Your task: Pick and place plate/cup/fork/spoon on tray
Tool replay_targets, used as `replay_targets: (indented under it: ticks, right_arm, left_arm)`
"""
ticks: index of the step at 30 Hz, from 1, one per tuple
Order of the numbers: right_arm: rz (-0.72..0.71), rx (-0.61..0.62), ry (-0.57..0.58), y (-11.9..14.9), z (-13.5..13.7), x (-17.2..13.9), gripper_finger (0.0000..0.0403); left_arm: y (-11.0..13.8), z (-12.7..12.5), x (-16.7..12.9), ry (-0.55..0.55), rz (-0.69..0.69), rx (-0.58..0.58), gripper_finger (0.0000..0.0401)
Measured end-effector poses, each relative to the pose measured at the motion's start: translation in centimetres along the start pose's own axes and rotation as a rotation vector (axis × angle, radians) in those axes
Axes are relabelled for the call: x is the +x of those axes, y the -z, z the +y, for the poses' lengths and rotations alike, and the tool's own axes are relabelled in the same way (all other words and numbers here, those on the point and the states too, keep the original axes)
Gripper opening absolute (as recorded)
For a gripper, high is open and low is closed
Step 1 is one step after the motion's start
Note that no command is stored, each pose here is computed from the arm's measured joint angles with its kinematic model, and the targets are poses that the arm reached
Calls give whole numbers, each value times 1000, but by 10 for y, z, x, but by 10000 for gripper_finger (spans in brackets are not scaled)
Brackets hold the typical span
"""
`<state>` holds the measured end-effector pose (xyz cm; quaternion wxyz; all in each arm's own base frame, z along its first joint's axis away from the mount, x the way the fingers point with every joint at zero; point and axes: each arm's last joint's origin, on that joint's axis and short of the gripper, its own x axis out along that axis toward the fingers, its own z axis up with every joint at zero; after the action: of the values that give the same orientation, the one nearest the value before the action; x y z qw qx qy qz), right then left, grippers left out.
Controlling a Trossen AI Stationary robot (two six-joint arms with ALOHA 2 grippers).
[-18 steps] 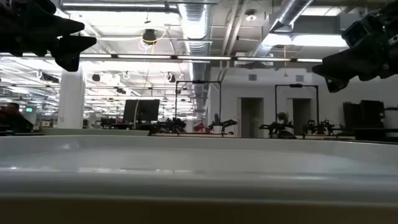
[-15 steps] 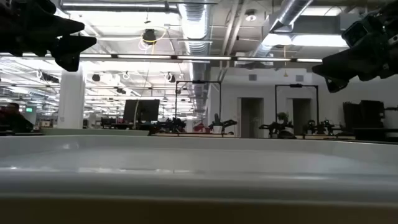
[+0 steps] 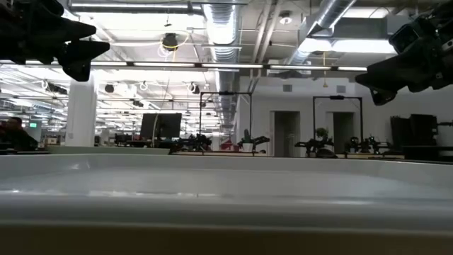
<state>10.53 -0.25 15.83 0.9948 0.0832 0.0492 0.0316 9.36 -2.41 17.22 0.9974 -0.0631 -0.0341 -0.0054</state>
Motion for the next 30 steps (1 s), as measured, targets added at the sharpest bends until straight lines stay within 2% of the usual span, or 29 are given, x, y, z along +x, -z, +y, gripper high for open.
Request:
replay_targets:
  ticks: [27, 30]
  right_arm:
    - [0, 0, 0, 0, 0, 0, 169]
    - [0, 0, 0, 0, 0, 0, 169]
  left_arm:
    - [0, 0, 0, -1, -1, 0, 180]
    - [-4, 2, 0, -91, -42, 14, 180]
